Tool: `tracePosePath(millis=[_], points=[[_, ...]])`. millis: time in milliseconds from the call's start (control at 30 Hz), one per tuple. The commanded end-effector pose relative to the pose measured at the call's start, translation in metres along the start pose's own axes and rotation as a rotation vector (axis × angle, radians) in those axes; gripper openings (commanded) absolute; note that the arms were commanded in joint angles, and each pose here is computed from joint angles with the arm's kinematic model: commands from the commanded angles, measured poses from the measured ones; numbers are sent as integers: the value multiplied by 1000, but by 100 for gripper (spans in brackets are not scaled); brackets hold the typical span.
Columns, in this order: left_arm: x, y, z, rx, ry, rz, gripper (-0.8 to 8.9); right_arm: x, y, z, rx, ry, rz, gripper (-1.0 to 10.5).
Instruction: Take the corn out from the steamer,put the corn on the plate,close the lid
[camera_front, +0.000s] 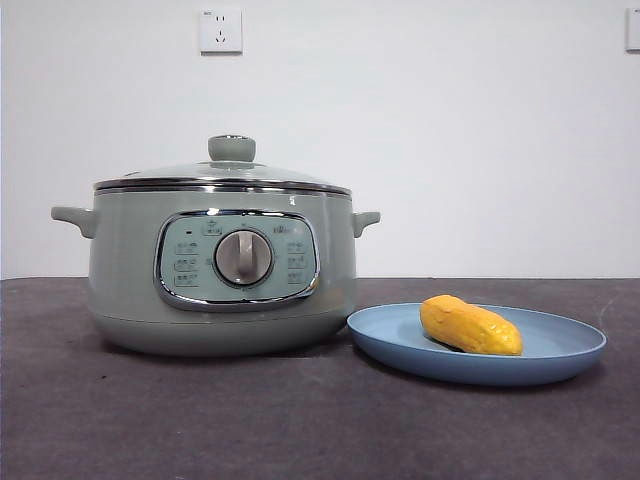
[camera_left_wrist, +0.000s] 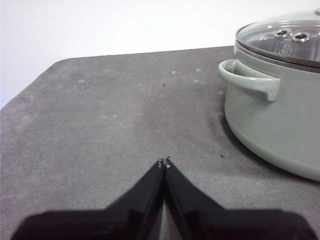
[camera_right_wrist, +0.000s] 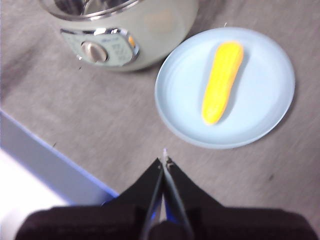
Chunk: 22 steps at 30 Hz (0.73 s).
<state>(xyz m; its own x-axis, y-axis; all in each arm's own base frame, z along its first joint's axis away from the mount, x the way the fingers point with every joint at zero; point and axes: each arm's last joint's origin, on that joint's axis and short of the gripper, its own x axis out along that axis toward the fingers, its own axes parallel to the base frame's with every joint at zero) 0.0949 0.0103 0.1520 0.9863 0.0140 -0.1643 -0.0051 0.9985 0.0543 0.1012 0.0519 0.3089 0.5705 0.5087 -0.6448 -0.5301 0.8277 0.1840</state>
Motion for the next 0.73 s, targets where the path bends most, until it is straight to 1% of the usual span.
tracePosePath(millis=[33,133,200,433,533,633,733], points=[[1,0,-4,-8,6,3,-4,-9,-2,1,-35,-100,-54,1],[1,0,-4,-8,6,3,-4,-17,-8,1,-27,-272,-109,1],[1,0,-4,-8,6,3,-4,-17,-13,-5,-6,-377,-149,1],[1,0,-4,-8,5,3,-4,15,-37,-52,-12,-631,-290,1],[1,0,-4,-8,6,3,-4,31,-45,-72,-12,-677,-331,1],[1,0,-4,-8,6,3,-4,44,-51,-90,2,-683,-383,1],[1,0,-4,-8,6,3,-4,55,-54,-102,12,-669,-391,1]])
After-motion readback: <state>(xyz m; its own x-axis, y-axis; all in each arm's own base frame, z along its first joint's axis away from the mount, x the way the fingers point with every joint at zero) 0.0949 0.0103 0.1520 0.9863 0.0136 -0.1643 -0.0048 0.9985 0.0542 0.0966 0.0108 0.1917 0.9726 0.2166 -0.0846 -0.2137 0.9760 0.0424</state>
